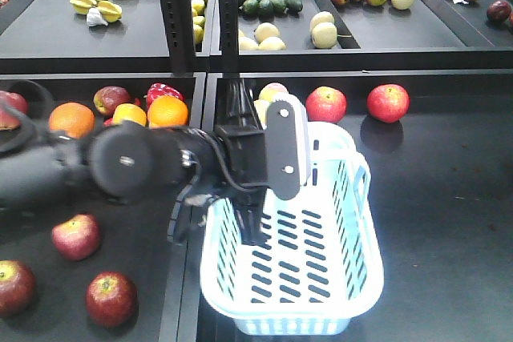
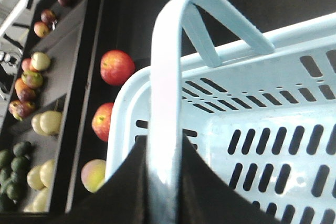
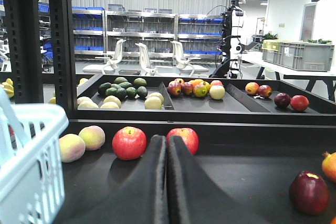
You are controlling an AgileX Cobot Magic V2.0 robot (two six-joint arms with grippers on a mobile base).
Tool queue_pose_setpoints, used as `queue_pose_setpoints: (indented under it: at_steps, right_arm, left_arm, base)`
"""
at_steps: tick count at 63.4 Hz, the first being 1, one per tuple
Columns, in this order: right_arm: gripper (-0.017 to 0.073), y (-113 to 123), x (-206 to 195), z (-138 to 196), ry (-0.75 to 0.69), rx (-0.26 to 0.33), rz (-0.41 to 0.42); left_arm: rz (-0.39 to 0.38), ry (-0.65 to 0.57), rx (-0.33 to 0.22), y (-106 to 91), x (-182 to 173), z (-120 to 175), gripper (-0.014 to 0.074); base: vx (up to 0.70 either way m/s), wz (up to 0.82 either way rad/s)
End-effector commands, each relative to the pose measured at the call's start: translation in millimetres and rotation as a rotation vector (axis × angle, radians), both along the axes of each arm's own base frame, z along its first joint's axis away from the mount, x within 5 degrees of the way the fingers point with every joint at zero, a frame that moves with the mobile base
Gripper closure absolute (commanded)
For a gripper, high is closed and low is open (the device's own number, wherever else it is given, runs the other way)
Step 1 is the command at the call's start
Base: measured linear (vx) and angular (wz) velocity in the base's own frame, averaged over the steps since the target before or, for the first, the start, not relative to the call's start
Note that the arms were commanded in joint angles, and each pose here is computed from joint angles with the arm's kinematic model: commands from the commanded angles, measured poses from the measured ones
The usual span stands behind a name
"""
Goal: Pick three apples into basket with both arms
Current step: 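Close the left gripper on the basket handle, then lift the basket with the left gripper and pull it toward the robot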
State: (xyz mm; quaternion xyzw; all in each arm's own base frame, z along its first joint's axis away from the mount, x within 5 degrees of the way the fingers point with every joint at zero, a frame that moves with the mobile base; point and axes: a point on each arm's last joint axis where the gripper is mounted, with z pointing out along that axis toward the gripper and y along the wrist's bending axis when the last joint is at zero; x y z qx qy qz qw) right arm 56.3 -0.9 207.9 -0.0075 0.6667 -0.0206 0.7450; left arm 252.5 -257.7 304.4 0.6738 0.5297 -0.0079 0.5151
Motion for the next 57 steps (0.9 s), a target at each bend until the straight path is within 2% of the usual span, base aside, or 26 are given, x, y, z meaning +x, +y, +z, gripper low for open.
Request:
queue_pose_setpoints:
  at_steps: [1,5,9,19,27,38,46,57]
  right_arm:
    - [0.0566,-0.3,-1.0,1.7,-0.063,-0.008,-0.006]
    - [0.0566,-0.3,-1.0,1.7,-0.063,-0.008,-0.006]
    - [0.0566,-0.3,-1.0,1.7,-0.063,-0.008,-0.006]
    - [0.0566,-0.3,-1.0,1.7,-0.063,-0.008,-0.006]
    - [0.0566,-0.3,-1.0,1.7,-0.063,-0.008,-0.006]
    - [0.0566,-0.3,-1.0,1.7,-0.063,-0.008,-0.006]
    - [0.0566,-0.3,-1.0,1.7,-0.063,-0.008,-0.006]
    - [0.0566,-0.3,-1.0,1.7,-0.063,-0.008,-0.006]
  left_arm:
    - [0.024,-0.080,-0.091,17.3,-9.0,45.4,0.0601]
    - [0.034,-0.076,-0.092,26.2,-11.6,52.9,0.0601]
    - [0.039,-0.084,-0.068,37.9,-15.4,61.0,0.0601]
    - [0.073,-0.075,0.048,65.4,-25.2,71.3,0.0601]
    - [0.169,-0.058,0.140,90.5,-30.5,77.4,0.0601]
    - [0.324,-0.068,0.221,123.2,-35.7,87.9,0.0601]
    - [0.408,-0.086,0.223,141.9,-41.2,97.5,0.0601]
    - [0.428,-0.126,0.174,153.2,-54.5,111.7,0.0601]
  base:
    - [0.00,0.00]
    - [0.00,0.00]
    - [0.00,0.00]
    - [0.00,0.00]
    - [0.00,0.00]
    - [0.00,0.00]
    - [0.00,0.00]
    - [0.00,0.00]
